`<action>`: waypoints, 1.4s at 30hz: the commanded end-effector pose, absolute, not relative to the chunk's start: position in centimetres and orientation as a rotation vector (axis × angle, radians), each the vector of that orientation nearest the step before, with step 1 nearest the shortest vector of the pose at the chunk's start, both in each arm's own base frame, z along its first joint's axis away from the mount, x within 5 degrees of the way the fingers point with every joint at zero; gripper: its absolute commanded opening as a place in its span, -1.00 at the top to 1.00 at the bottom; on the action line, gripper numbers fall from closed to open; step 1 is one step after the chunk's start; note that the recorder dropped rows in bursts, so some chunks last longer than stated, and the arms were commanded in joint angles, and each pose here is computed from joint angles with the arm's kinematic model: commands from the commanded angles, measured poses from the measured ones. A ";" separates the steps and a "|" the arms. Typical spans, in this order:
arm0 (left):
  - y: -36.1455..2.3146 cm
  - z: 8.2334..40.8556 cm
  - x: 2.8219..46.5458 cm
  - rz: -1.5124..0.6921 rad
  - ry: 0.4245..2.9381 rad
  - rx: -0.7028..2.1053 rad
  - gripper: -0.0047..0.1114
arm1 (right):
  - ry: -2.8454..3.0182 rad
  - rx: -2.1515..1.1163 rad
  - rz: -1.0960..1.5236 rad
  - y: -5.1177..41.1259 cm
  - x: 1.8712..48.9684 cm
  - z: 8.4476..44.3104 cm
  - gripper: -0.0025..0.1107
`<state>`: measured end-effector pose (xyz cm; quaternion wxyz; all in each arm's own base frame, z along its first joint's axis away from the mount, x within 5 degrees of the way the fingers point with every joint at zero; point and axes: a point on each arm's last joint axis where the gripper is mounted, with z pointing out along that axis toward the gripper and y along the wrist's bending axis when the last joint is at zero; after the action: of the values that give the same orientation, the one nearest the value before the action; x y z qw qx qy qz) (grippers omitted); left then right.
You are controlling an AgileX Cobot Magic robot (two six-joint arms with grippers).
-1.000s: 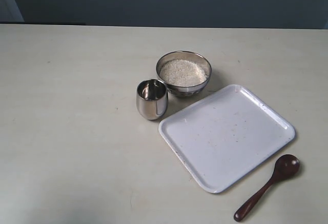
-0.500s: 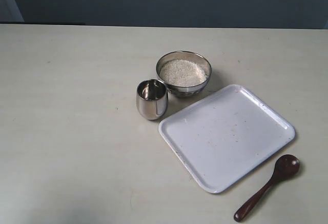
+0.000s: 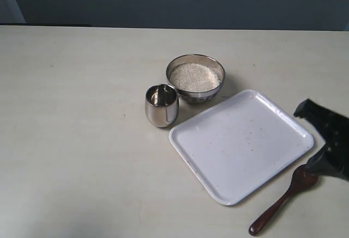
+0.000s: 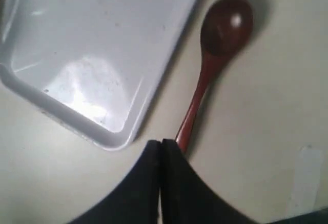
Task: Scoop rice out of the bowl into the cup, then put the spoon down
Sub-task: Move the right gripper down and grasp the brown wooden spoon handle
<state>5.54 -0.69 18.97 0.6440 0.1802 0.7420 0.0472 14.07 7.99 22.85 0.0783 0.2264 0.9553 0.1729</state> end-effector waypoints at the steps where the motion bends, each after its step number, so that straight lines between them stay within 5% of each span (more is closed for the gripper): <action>1: -0.7 19.2 5.5 0.093 1.675 0.407 0.91 | 2.942 0.680 0.500 9.1 11.7 20.1 0.97; 4: -0.7 19.2 5.5 0.093 1.675 0.407 0.91 | 2.974 0.681 0.553 9.7 10.8 19.4 0.89; 7: -0.7 19.2 5.5 0.093 1.675 0.407 0.91 | 2.866 0.718 0.665 10.4 11.6 19.6 0.27; 8: -0.7 19.2 5.5 0.093 1.675 0.407 0.91 | 2.867 0.756 0.650 10.4 11.6 19.4 0.24; 17: -0.7 19.2 5.5 0.093 1.675 0.407 0.91 | 2.992 1.013 0.375 11.3 13.2 14.7 0.24; 25: -0.8 19.2 5.5 0.091 1.675 0.405 0.91 | 2.978 1.070 0.376 11.7 13.7 13.8 0.25; 30: -0.8 19.2 5.5 0.091 1.675 0.405 0.91 | 2.976 1.101 0.358 11.9 14.0 13.0 0.47; 42: -0.7 19.2 5.5 0.093 1.675 0.407 0.91 | 2.973 1.188 0.365 12.1 14.0 12.6 0.47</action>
<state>5.54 -0.69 18.97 0.6440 0.1802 0.7420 0.0472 14.21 12.08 12.69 -0.0351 0.3690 0.9214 0.1167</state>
